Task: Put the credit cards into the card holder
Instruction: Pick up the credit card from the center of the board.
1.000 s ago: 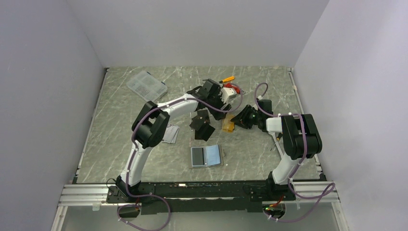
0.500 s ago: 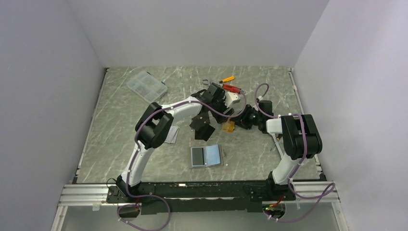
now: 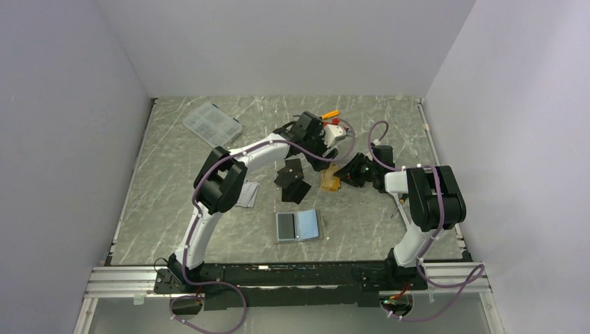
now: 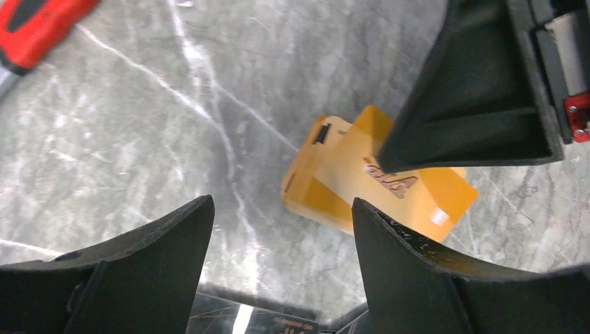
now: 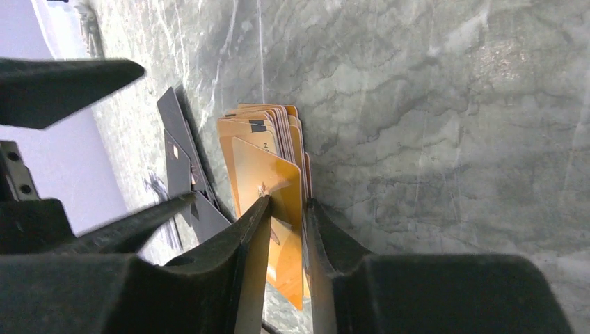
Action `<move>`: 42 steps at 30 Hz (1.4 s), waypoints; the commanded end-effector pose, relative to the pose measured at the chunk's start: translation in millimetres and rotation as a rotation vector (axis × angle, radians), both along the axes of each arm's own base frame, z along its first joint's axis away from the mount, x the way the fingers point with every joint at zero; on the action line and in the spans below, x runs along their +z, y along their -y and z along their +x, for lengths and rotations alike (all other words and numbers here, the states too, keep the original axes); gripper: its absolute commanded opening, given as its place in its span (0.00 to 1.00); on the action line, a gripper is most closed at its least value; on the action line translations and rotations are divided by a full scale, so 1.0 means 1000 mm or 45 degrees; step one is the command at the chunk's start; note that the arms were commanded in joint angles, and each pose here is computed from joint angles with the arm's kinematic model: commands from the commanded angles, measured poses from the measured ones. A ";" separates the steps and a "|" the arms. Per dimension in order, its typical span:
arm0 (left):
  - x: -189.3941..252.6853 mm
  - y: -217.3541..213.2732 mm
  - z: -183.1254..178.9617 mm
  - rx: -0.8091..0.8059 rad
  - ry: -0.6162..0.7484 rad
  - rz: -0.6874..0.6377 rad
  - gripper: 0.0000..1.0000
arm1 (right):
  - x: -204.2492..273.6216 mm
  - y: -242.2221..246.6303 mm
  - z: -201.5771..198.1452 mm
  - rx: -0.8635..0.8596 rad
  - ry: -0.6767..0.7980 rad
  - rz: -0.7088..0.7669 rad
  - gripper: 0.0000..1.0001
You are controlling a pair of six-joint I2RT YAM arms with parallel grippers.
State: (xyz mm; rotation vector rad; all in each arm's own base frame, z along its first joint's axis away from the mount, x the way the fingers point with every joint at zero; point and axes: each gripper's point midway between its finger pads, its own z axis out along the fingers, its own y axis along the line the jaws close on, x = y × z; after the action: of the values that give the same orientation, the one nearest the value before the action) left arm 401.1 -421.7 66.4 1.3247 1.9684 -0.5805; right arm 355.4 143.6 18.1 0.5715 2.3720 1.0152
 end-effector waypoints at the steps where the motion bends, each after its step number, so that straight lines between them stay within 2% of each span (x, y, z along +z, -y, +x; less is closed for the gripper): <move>1: 0.026 -0.003 0.019 0.035 -0.003 -0.091 0.79 | -0.056 0.023 -0.048 -0.045 -0.279 -0.214 0.25; 7: 0.010 0.000 0.020 0.036 -0.012 -0.054 0.78 | -0.055 0.024 -0.053 -0.055 -0.283 -0.213 0.22; 13: 0.001 0.009 0.013 -0.006 -0.007 -0.034 0.78 | -0.055 0.026 -0.061 -0.068 -0.294 -0.229 0.27; 22: -0.009 0.013 0.007 -0.041 0.058 0.090 0.75 | -0.048 0.032 -0.068 -0.098 -0.286 -0.255 0.26; 30: -0.012 0.008 0.006 -0.045 0.071 0.124 0.73 | -0.043 0.029 -0.076 -0.104 -0.291 -0.220 0.26; 37: -0.014 0.007 0.006 -0.044 0.066 0.134 0.70 | -0.031 0.023 -0.074 -0.107 -0.242 -0.144 0.18; 42: -0.013 0.005 0.007 -0.046 0.068 0.138 0.68 | -0.010 0.024 -0.065 -0.127 -0.149 -0.123 0.08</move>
State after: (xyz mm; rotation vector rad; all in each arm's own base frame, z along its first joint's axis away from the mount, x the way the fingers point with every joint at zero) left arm 401.8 -430.5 47.3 1.4171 1.9684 -0.4962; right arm 313.0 130.4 21.3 0.6613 2.3782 0.9192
